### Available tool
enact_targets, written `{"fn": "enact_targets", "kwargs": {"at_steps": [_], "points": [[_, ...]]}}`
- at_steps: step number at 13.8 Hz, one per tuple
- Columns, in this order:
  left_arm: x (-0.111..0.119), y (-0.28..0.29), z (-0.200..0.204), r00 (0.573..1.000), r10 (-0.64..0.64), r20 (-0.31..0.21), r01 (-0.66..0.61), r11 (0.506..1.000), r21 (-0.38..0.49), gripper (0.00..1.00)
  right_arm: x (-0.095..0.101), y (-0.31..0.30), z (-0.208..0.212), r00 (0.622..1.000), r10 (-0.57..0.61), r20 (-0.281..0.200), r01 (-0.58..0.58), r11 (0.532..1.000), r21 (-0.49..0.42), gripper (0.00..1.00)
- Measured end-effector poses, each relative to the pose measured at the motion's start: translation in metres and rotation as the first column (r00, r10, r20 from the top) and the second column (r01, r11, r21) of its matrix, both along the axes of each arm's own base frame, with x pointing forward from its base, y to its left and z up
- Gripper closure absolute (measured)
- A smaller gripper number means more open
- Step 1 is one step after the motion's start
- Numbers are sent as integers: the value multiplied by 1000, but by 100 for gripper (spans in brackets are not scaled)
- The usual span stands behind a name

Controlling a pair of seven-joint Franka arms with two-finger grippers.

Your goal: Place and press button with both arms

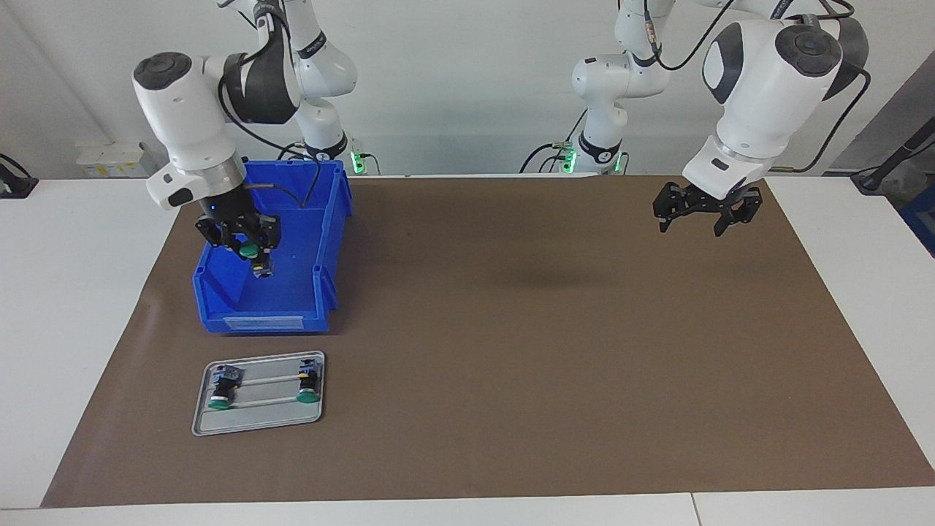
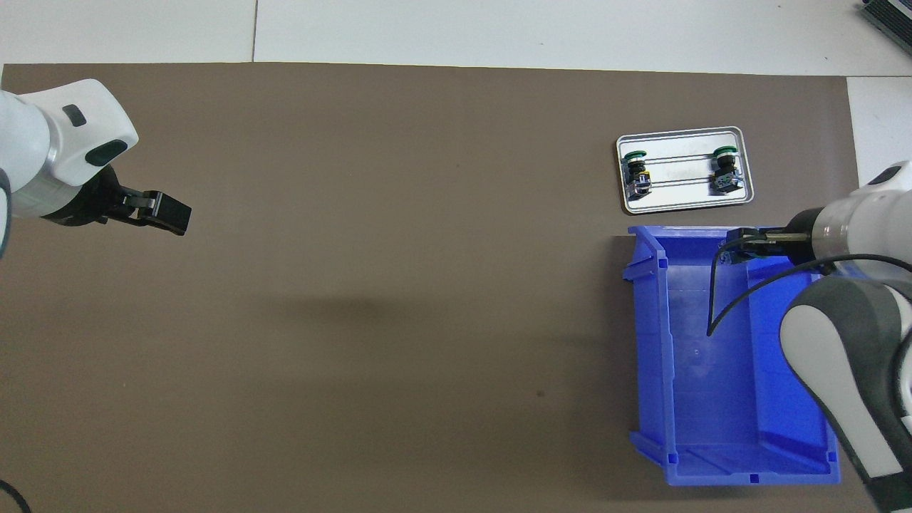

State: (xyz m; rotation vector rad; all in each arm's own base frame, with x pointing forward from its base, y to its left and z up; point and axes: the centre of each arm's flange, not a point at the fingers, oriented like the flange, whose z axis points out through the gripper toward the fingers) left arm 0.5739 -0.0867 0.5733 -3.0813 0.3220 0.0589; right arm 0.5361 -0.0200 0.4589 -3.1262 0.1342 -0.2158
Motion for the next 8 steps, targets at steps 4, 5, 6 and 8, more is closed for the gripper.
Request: {"fn": "enact_targets", "kwargs": {"at_steps": [4, 5, 6, 8], "points": [[0, 2, -1, 1000, 4, 1, -4, 1000, 0, 0, -19, -1, -59, 1000, -2, -11, 2, 1000, 25, 64], [1, 2, 0, 1000, 4, 4, -3, 1000, 0, 0, -25, -4, -71, 1000, 3, -7, -3, 1000, 26, 64], [2, 2, 0, 1000, 3, 13, -3, 1000, -2, 0, -31, -6, -83, 1000, 5, -7, -5, 1000, 25, 64], [3, 1, 0, 1000, -1, 20, 1, 1000, -3, 0, -40, -9, -100, 1000, 2, -14, -1, 1000, 24, 64]]}}
